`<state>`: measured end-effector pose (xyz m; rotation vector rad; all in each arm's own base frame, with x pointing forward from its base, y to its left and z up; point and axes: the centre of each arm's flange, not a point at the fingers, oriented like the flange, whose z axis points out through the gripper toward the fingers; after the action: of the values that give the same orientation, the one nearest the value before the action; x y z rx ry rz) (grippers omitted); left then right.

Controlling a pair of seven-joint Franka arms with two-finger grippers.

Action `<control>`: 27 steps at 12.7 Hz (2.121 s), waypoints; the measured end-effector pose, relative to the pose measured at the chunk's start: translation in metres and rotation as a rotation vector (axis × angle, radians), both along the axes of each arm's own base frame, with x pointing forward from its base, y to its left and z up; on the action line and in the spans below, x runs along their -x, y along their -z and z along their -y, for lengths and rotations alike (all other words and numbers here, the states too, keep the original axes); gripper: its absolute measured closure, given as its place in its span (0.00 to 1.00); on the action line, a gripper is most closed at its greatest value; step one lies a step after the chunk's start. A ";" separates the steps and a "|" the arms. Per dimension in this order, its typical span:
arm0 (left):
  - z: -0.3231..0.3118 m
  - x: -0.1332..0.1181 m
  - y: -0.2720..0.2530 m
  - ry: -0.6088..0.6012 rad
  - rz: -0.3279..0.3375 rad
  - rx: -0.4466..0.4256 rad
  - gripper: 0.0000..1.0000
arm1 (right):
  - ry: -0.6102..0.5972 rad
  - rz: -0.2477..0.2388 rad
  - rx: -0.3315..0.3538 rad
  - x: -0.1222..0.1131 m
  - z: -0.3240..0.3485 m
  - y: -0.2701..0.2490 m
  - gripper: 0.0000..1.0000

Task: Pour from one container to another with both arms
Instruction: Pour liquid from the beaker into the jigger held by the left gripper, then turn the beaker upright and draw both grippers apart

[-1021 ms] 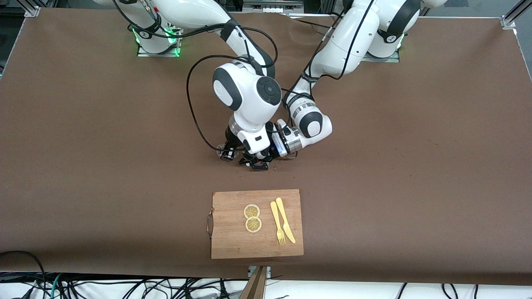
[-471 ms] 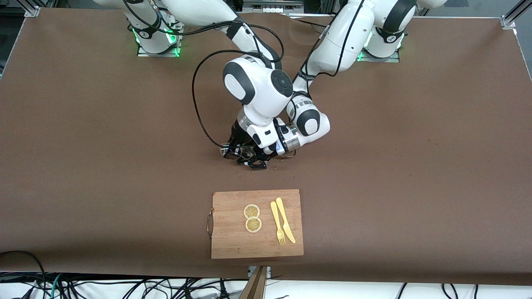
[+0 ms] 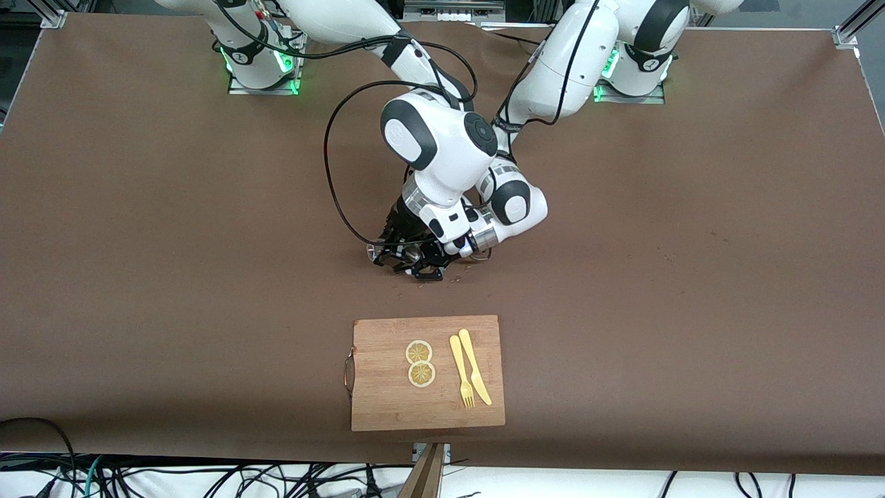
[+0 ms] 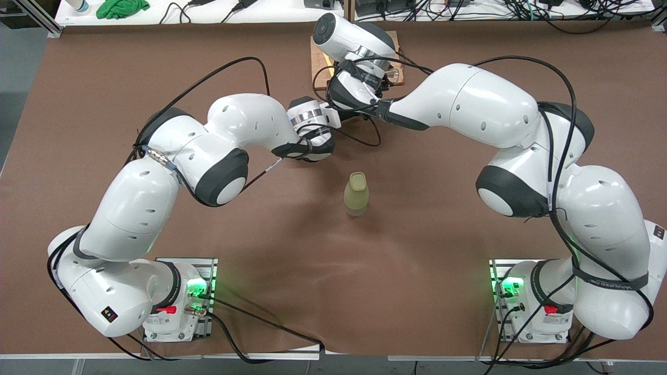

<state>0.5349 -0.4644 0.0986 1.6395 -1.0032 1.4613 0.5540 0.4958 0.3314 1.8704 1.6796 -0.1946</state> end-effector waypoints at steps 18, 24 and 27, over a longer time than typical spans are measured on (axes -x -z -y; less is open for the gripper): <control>0.009 -0.002 0.002 -0.008 0.009 0.006 0.91 | -0.052 0.044 0.107 0.007 -0.008 0.014 0.51; 0.010 -0.001 0.002 -0.007 0.008 0.006 0.91 | -0.048 0.047 0.094 0.006 -0.009 0.009 0.51; 0.009 -0.002 0.002 -0.008 0.010 0.005 0.91 | 0.010 -0.011 -0.027 -0.008 0.003 -0.012 0.51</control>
<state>0.5371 -0.4733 0.0966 1.6362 -0.9985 1.4775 0.5622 0.4927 0.3432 1.9011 1.6888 -0.1877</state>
